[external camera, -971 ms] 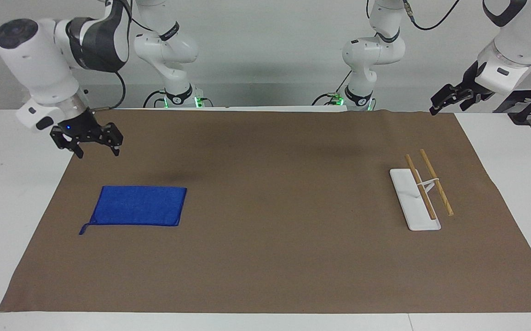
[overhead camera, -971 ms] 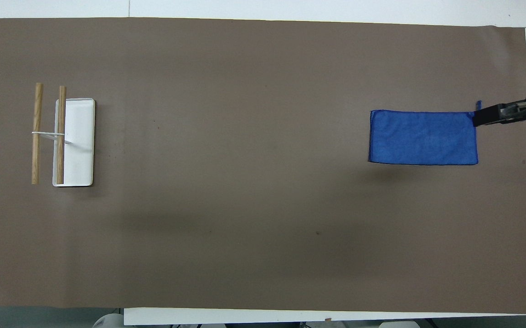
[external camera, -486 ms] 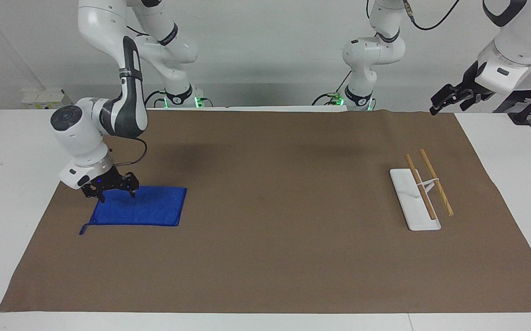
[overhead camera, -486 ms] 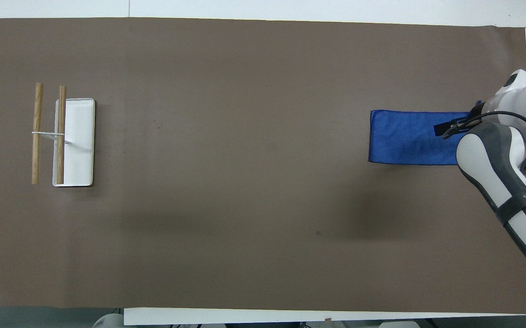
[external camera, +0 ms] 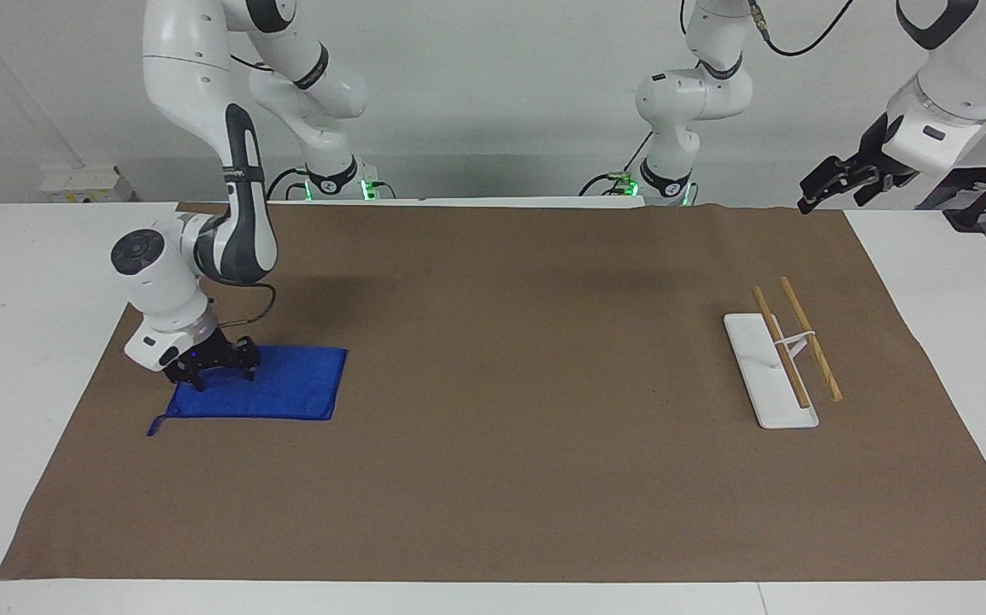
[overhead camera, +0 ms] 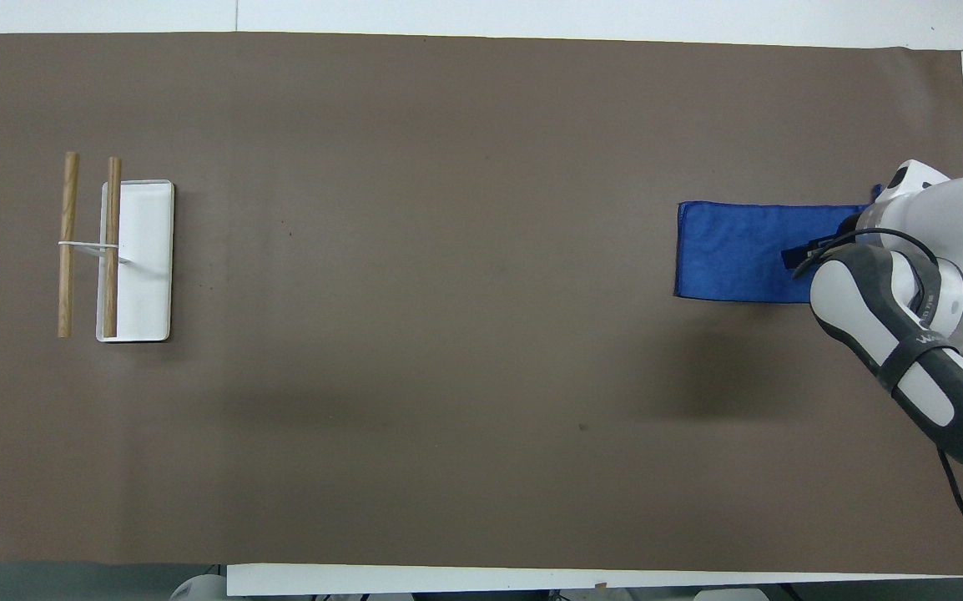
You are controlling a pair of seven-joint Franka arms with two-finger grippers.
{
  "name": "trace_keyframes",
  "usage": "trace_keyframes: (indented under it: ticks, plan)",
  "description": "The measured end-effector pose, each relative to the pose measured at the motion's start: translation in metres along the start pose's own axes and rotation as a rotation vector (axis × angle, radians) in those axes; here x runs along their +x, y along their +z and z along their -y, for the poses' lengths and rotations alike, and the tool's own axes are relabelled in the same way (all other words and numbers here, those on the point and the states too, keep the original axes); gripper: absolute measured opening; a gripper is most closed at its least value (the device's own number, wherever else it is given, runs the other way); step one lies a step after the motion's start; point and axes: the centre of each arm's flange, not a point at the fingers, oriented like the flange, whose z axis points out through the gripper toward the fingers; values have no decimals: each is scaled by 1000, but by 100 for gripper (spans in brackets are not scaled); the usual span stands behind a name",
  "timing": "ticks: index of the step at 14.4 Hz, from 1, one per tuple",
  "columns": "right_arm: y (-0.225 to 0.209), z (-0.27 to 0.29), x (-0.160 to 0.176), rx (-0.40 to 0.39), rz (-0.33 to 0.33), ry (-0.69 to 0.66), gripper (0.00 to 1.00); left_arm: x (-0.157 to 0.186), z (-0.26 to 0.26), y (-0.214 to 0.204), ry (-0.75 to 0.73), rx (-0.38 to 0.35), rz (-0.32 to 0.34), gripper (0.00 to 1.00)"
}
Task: Right arm passes towel to left arm to hang
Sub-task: 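Reach the right gripper to the blue towel's edge and grasp it, then lift the blue towel with the right gripper toward the white rack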
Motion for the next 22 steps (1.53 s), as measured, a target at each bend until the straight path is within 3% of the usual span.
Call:
trace_keyframes:
  ticks: [2,6,8,11,15,18,22]
  plan:
    - [-3,2,2,-1,-6,-4,72,0,0,0,0,0,0,100]
    - [-10,5,4,-3,-15,-10,23,0,0,0,0,0,0,100]
    - [-10,7,5,-1,-14,-10,6,0,0,0,0,0,0,100]
    - [-19,24,13,32,41,44,6,0,0,0,0,0,0,100]
    - [-74,77,39,70,147,183,6,0,0,0,0,0,0,100]
    - [-122,159,61,65,204,355,6,0,-1,0,2,0,0,100]
    - [-181,296,78,78,174,623,6,-2,-12,1,18,4,2,100]
